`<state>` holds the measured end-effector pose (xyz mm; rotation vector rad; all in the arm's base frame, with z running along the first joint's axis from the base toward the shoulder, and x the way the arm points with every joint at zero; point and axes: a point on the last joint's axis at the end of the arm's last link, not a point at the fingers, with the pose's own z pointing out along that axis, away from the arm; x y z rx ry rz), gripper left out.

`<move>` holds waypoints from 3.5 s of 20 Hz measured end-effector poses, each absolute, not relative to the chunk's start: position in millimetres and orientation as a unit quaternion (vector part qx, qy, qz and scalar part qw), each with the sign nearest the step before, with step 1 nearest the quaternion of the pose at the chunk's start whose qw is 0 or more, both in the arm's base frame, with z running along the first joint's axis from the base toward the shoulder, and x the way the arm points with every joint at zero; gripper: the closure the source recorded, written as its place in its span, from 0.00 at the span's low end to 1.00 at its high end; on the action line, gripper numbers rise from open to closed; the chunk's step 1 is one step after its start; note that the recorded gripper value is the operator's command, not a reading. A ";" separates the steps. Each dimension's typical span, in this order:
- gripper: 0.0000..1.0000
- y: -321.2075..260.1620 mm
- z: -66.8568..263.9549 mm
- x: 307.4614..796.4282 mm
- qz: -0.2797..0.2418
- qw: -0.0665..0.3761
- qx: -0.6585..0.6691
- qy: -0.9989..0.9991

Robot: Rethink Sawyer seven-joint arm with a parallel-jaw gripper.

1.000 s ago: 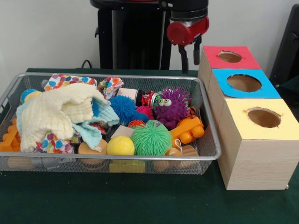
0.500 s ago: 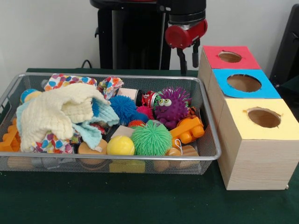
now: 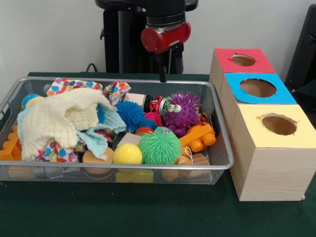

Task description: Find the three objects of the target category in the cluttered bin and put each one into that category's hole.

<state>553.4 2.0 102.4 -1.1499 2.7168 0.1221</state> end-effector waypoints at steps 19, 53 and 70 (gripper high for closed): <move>0.00 9.9 86.0 544.8 0.025 0.094 -0.406 0.909; 0.00 0.5 59.0 561.3 0.018 0.081 -0.379 0.922; 0.00 13.5 45.6 556.3 0.068 0.078 -0.357 0.928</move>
